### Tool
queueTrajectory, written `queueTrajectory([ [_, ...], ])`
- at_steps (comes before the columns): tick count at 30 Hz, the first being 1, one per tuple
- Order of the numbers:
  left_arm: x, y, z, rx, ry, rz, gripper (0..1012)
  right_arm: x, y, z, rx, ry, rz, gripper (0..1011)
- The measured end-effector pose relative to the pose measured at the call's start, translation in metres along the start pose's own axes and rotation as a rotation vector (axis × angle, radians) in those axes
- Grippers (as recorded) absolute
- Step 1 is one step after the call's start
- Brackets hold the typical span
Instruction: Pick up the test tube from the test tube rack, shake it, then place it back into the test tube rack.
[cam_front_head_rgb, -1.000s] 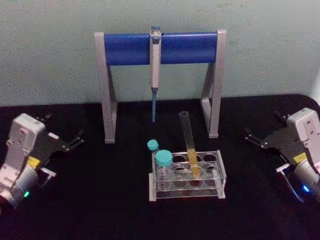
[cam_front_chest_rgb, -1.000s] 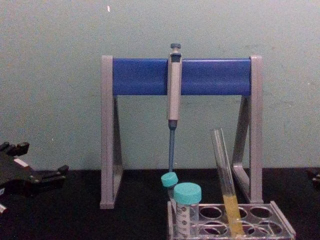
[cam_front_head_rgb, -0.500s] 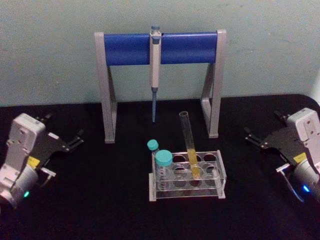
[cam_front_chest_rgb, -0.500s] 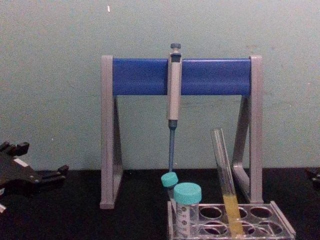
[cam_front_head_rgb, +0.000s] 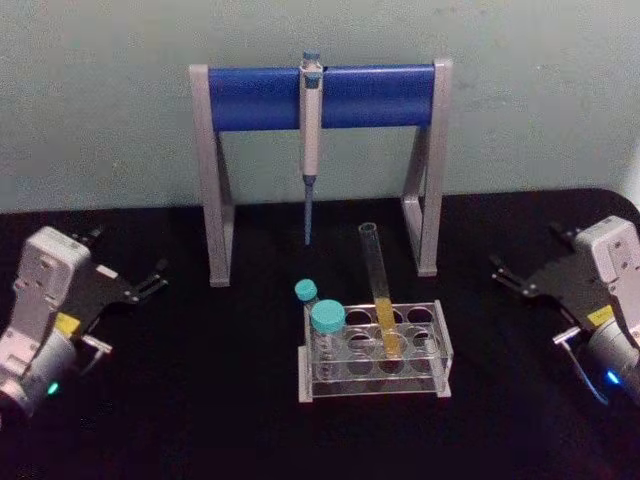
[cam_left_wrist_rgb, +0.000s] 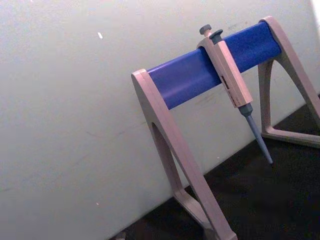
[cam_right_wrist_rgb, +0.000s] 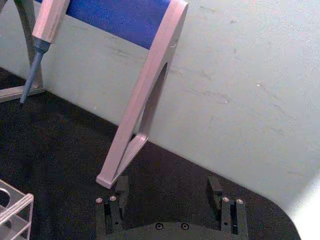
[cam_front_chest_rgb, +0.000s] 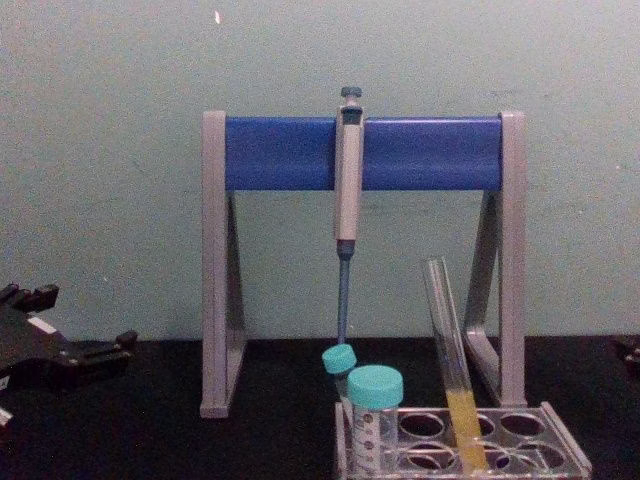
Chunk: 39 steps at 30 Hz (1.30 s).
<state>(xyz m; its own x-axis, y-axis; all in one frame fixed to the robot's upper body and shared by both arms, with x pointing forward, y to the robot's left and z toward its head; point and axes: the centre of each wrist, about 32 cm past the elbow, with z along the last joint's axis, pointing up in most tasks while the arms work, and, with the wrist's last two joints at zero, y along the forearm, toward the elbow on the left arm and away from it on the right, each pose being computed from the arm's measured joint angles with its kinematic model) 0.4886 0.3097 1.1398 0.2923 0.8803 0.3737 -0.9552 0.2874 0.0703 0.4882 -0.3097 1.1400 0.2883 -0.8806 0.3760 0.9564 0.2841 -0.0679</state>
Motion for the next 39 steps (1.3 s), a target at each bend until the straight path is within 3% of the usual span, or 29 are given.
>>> queueTrajectory([
  [14, 0.0, 0.0, 0.0, 0.0, 0.0, 0.0, 1001, 0.0, -0.016, 0.01, 0.072, -0.028, -0.006, 1000],
  [23, 0.0, 0.0, 0.0, 0.0, 0.0, 0.0, 1001, -0.001, -0.023, 0.027, 0.184, -0.027, 0.129, 1000],
  [30, 0.0, 0.0, 0.0, 0.0, 0.0, 0.0, 1001, -0.009, -0.012, 0.041, 0.252, 0.015, 0.25, 1000],
  [39, 0.0, 0.0, 0.0, 0.0, 0.0, 0.0, 1001, -0.021, 0.01, 0.047, 0.268, 0.076, 0.365, 1000],
])
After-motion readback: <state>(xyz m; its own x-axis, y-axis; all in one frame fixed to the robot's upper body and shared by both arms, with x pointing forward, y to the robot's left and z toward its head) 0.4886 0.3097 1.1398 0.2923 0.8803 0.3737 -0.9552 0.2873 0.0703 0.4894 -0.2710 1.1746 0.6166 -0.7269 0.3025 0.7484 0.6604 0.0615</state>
